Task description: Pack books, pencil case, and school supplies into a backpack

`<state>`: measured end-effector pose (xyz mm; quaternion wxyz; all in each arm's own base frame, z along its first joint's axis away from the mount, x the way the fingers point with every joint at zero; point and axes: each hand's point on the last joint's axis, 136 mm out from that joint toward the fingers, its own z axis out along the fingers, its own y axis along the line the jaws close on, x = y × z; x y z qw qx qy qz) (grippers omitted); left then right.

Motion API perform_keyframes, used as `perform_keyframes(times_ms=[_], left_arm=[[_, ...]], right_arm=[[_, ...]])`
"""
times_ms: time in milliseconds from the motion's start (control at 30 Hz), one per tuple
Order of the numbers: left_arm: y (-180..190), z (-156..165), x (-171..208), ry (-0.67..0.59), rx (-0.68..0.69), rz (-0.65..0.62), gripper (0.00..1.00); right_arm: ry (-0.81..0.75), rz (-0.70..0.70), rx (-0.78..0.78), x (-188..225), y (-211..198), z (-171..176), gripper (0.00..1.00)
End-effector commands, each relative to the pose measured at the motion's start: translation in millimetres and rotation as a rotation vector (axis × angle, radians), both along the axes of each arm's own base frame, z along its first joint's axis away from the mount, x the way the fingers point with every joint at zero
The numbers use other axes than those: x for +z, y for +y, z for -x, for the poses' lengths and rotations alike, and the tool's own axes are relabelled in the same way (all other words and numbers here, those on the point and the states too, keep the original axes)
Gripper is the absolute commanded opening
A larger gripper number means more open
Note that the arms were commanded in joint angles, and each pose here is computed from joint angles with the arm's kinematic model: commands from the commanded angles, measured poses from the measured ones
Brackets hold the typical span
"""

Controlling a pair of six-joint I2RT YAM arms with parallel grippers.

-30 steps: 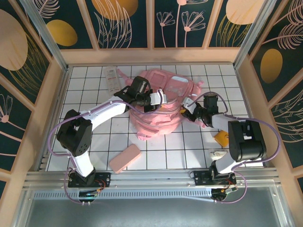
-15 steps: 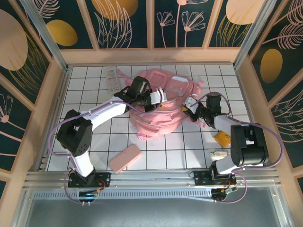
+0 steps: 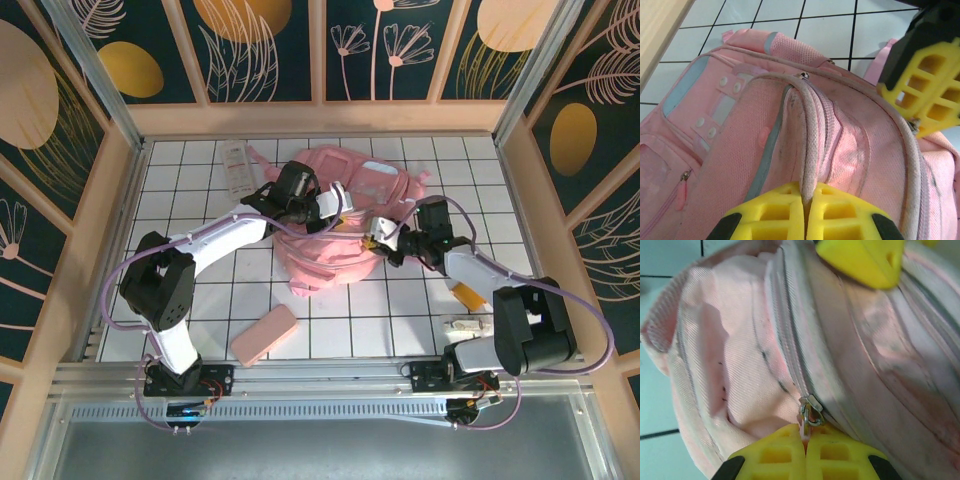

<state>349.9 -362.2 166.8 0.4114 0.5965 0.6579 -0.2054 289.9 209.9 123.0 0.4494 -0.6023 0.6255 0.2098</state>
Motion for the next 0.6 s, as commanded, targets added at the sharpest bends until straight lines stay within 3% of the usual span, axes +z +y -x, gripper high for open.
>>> perform_keyframes(times_ms=[0, 167, 300, 567], left_arm=[[-24, -7, 30, -0.077, -0.031, 0.1, 0.0], [-33, -2, 20, -0.057, -0.039, 0.085, 0.0], [-35, -1, 17, -0.056, -0.04, 0.078, 0.0], [-33, -4, 6, -0.033, -0.02, 0.047, 0.0]], right_arm=[[0.065, -0.094, 0.122, 27, 30, 27, 0.0], [0.162, -0.168, 0.038, 42, 54, 25, 0.0], [0.289, -0.199, 0.036, 44, 63, 42, 0.0], [0.692, -0.307, -0.218, 44, 73, 45, 0.0]])
